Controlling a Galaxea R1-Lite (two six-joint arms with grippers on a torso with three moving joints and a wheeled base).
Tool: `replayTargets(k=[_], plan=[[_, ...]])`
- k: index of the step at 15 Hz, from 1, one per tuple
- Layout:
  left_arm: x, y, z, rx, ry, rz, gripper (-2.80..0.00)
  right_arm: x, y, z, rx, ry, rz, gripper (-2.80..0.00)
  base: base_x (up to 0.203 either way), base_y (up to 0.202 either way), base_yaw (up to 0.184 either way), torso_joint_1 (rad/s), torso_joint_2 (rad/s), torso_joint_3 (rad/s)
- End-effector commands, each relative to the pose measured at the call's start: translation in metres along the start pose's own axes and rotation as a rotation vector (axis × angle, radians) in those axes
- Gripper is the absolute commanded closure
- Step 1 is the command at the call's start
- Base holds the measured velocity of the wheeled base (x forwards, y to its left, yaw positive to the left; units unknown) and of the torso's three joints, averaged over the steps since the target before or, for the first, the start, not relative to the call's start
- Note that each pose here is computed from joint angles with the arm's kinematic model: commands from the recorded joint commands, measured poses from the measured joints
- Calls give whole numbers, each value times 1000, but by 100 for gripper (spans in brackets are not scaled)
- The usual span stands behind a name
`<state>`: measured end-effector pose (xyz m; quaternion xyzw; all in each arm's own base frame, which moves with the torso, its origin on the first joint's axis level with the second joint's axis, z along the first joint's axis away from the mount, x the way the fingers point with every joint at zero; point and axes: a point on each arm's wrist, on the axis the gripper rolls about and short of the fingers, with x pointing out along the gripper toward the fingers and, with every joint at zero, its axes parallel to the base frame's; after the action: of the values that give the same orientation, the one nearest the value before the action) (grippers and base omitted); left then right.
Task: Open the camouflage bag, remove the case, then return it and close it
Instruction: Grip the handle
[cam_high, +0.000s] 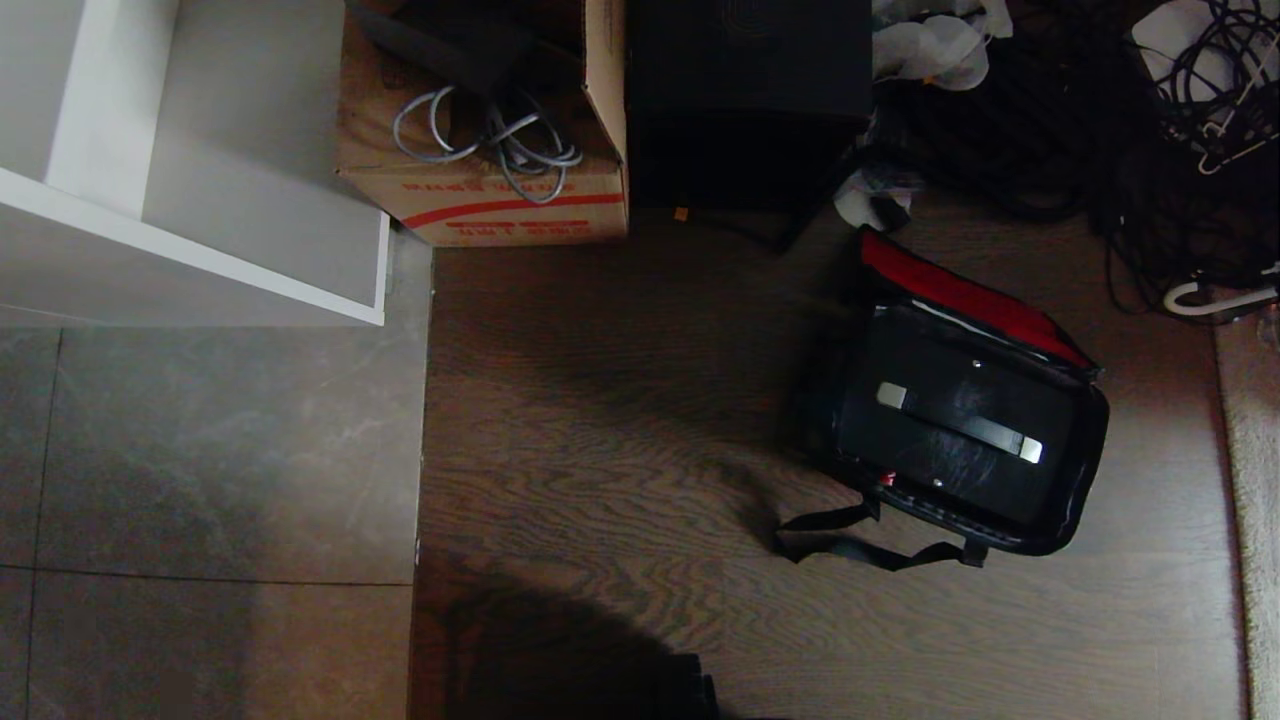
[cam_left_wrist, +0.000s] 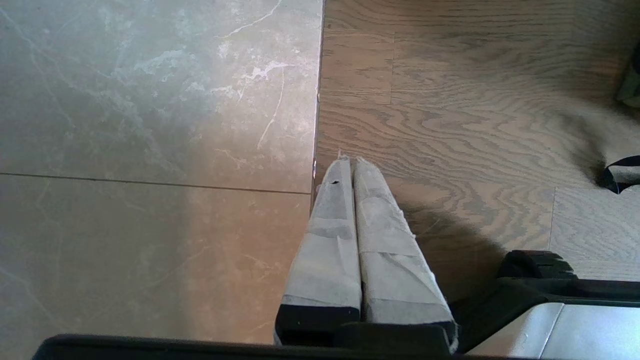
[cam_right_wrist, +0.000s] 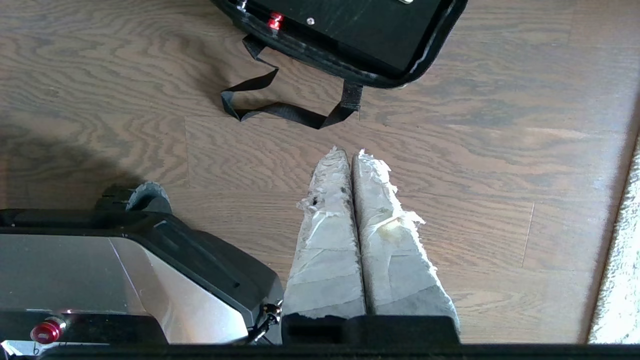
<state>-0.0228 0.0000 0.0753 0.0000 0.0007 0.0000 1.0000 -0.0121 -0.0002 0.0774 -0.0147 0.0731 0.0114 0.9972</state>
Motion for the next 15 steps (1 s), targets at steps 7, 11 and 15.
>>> replayTargets(k=[7,11,15], plan=[[0,0,0,-6,3,2,0,0,0,0,-1,5,1,0,0,0,0,1,1,85],[0,0,0,-8,3,1,0,0,0,0,-1,5,1,0,0,0,0,2,1,196],[0,0,0,-8,2,2,0,0,0,0,-1,5,1,0,0,0,0,2,1,204]])
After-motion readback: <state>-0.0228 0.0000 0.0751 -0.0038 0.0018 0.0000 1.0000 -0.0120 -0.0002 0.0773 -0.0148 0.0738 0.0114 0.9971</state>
